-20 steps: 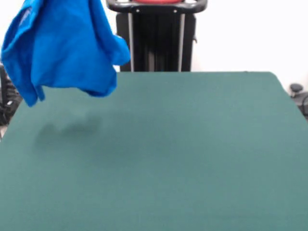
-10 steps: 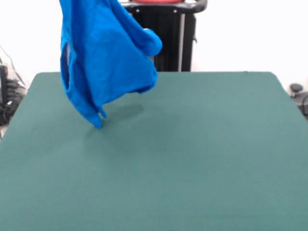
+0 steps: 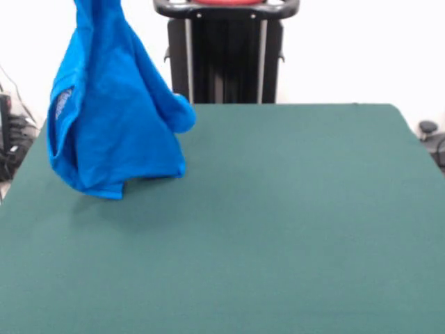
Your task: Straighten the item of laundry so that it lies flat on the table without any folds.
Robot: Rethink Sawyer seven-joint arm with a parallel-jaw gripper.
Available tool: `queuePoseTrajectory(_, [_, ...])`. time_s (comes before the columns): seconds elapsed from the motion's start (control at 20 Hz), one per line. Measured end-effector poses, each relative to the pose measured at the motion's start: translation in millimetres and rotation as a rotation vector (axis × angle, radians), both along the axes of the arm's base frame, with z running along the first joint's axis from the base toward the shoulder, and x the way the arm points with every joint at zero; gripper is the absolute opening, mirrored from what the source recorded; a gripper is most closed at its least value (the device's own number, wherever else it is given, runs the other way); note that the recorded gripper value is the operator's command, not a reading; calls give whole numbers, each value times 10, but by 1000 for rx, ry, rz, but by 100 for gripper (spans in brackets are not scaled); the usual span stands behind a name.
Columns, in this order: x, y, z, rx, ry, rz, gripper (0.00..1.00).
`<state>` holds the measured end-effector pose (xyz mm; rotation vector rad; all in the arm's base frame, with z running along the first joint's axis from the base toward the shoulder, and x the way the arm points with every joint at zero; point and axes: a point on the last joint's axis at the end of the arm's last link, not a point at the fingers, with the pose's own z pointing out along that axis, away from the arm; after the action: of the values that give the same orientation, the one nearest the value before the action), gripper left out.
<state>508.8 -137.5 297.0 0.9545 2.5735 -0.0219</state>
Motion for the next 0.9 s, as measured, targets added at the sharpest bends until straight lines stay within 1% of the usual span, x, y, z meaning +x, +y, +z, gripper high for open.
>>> queuePoseTrajectory(0.05, [-38, 3, -33, 14, 28, 3, 0])
queuePoseTrajectory(0.1, [-58, 8, -47, 20, 43, 6, 0])
queuePoseTrajectory(0.15, [-102, 22, -77, 36, 76, 10, 0])
queuePoseTrajectory(0.2, [-223, 78, -141, 79, 169, 24, 0])
queuePoseTrajectory(0.25, [-298, 117, -169, 105, 228, 34, 0])
queuePoseTrajectory(0.3, [-330, 133, -179, 116, 253, 39, 0])
queuePoseTrajectory(0.35, [-427, 182, -205, 150, 330, 51, 0])
queuePoseTrajectory(0.4, [-493, 214, -220, 174, 384, 60, 0])
queuePoseTrajectory(0.5, [-648, 290, -249, 240, 517, 78, 0])
queuePoseTrajectory(0.55, [-706, 318, -253, 264, 568, 84, 0])
queuePoseTrajectory(0.65, [-890, 395, -217, 339, 736, 106, 0])
queuePoseTrajectory(0.7, [-940, 415, -186, 360, 788, 112, 0])
queuePoseTrajectory(0.8, [-1012, 457, -107, 408, 883, 121, 0])
queuePoseTrajectory(0.9, [-1026, 470, -77, 421, 910, 125, 0])
